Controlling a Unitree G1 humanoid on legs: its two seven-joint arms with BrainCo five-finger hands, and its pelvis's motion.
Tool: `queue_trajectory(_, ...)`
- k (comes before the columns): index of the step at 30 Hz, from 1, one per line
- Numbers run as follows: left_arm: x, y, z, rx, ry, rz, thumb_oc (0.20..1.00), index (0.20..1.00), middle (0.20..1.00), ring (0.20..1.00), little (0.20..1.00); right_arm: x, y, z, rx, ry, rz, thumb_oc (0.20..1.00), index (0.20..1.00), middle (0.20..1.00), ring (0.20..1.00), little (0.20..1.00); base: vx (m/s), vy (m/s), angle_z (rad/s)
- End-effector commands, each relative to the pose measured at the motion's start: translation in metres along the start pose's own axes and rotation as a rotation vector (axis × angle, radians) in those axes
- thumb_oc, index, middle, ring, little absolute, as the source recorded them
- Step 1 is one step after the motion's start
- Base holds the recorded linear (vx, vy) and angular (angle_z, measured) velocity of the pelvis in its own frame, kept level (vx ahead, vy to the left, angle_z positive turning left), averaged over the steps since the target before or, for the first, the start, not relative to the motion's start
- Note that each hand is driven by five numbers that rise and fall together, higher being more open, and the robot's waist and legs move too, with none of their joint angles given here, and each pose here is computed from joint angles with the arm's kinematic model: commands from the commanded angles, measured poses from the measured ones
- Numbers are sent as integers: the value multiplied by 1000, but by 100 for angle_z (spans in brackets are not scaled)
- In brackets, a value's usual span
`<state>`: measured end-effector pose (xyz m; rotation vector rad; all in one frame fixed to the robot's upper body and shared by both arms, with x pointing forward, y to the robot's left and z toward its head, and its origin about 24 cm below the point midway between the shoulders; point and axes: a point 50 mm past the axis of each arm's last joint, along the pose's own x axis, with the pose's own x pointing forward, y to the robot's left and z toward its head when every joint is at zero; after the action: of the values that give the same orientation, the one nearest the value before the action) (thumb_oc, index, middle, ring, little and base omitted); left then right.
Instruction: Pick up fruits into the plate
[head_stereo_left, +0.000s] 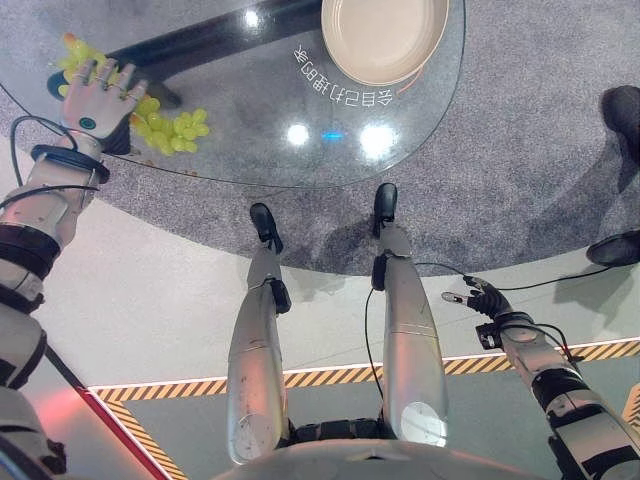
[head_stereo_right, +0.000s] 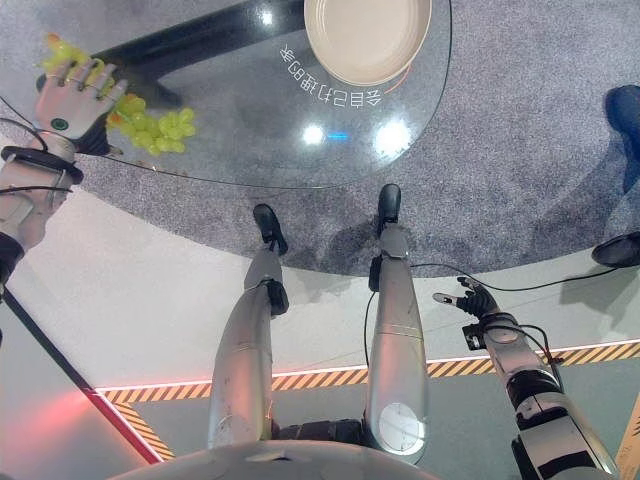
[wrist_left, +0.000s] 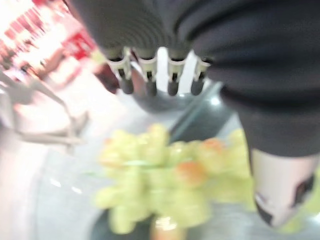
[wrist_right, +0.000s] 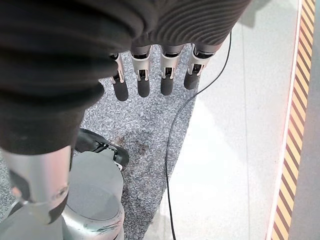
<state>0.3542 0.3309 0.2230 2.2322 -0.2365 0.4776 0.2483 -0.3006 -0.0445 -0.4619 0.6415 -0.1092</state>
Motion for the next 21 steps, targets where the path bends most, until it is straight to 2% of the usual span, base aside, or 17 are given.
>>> queue_trajectory(1, -6, -3, -26, 125, 136, 62, 1000, 1000, 1000, 1000, 1000, -14, -9, -39, -42, 107, -19, 1000, 1000, 1000, 1000, 1000, 0, 0, 0)
queue_trajectory(11, -7, -14, -19, 202, 187, 42, 1000, 1000, 1000, 1000, 1000, -9, -1, -24, -13, 60, -7, 1000, 1000, 1000, 1000, 1000, -2, 1, 0)
queue_trajectory(21, -3, -11, -13, 224, 119, 115, 1000, 1000, 1000, 1000, 1000, -7, 2, -17, -20, 37, -2, 1000, 1000, 1000, 1000, 1000, -5, 6, -3)
